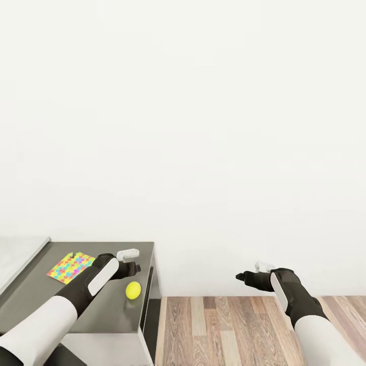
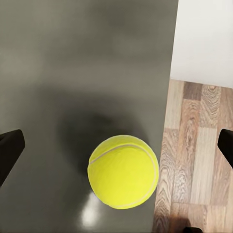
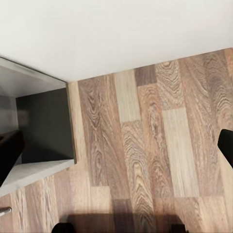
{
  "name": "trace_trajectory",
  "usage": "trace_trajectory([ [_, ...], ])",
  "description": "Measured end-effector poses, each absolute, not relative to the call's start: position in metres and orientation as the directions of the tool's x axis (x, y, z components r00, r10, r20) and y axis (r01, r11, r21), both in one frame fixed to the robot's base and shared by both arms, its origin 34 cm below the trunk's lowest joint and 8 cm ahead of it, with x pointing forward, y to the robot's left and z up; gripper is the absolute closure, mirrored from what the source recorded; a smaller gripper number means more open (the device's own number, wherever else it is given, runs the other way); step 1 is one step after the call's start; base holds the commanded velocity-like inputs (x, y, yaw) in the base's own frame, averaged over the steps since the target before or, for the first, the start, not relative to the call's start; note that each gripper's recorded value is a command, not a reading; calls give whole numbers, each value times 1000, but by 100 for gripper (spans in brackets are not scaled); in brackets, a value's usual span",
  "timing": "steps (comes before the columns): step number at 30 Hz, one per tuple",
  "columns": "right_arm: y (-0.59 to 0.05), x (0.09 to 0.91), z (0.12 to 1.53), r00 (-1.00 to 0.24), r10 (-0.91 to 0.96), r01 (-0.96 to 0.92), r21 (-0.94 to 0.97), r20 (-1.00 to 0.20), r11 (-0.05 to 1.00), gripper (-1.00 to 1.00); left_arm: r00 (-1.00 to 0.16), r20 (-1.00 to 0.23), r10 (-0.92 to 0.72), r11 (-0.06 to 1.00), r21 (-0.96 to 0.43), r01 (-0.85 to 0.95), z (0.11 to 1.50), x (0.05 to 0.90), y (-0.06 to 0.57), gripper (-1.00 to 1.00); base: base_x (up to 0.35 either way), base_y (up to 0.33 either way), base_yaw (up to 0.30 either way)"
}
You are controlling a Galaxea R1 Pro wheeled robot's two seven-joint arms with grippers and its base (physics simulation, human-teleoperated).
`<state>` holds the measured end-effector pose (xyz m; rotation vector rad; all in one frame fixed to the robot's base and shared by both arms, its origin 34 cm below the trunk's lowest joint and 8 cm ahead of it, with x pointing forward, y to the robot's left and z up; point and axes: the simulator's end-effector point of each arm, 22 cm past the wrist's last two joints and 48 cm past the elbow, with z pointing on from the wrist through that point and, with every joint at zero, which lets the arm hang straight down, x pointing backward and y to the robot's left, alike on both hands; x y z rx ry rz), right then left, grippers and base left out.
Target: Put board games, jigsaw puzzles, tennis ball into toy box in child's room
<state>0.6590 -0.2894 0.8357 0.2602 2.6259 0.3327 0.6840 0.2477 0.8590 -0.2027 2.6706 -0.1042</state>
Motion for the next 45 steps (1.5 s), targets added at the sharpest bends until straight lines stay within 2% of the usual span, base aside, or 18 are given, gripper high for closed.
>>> trace_trajectory([
  [45,-289,645,795,-898,240,145,268,-369,952,-100,-923,-352,-158,986,-112,-127,814,668,237,-100,0,0,0],
])
